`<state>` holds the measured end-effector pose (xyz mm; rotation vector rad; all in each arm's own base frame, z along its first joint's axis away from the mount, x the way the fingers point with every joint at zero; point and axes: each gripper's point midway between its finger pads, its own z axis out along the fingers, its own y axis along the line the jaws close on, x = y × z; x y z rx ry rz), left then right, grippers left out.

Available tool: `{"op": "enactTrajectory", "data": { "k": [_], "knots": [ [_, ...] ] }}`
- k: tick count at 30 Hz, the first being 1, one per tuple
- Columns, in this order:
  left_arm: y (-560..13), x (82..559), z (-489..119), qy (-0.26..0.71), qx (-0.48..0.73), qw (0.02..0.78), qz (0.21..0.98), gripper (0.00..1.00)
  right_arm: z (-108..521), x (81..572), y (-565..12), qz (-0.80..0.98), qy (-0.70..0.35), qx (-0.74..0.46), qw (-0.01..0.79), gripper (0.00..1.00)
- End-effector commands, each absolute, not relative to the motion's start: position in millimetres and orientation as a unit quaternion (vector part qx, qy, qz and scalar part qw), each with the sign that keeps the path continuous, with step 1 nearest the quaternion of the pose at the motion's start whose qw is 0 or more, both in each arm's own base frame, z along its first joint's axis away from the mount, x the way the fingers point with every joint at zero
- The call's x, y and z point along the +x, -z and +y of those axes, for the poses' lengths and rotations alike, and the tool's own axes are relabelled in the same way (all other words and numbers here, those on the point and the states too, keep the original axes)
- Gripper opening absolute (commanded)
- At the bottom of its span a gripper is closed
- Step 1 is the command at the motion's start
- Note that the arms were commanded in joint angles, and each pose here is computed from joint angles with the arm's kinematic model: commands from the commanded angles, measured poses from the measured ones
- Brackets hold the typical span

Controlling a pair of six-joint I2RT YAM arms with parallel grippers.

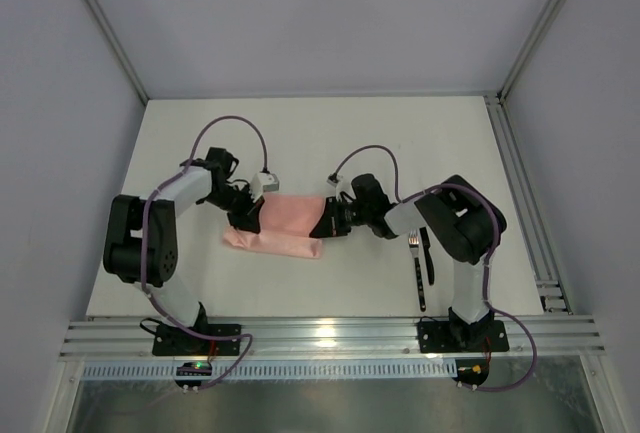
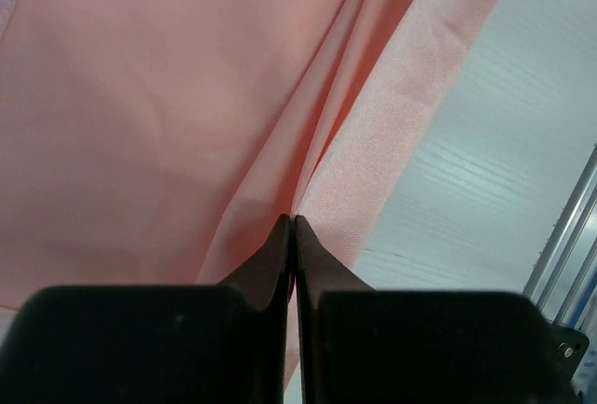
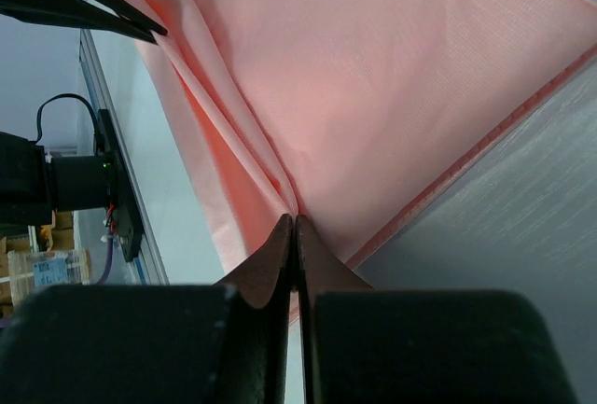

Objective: Fold the napkin into a case and place the utensils inside
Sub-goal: Fold the lower triangle-folded napkin at the center of the board.

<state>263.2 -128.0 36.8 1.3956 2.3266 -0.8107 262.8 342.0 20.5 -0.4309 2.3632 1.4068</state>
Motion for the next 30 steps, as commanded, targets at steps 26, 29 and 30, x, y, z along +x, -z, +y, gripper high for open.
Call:
{"op": "enactTrajectory", "data": {
  "k": [26, 29, 30],
  "knots": [
    [-42, 309, -112, 0.291, 0.384, 0.186, 0.856, 0.0, 350, 267, -55, 0.768, -0.578, -0.188, 0.204, 0.47],
    [-40, 311, -112, 0.29, 0.378, 0.186, 0.859, 0.0, 353, 269, -63, 0.753, -0.596, -0.182, 0.213, 0.5],
    [-40, 312, -112, 0.29, 0.378, 0.186, 0.859, 0.0, 353, 269, -62, 0.752, -0.597, -0.179, 0.213, 0.5]
  ]
}}
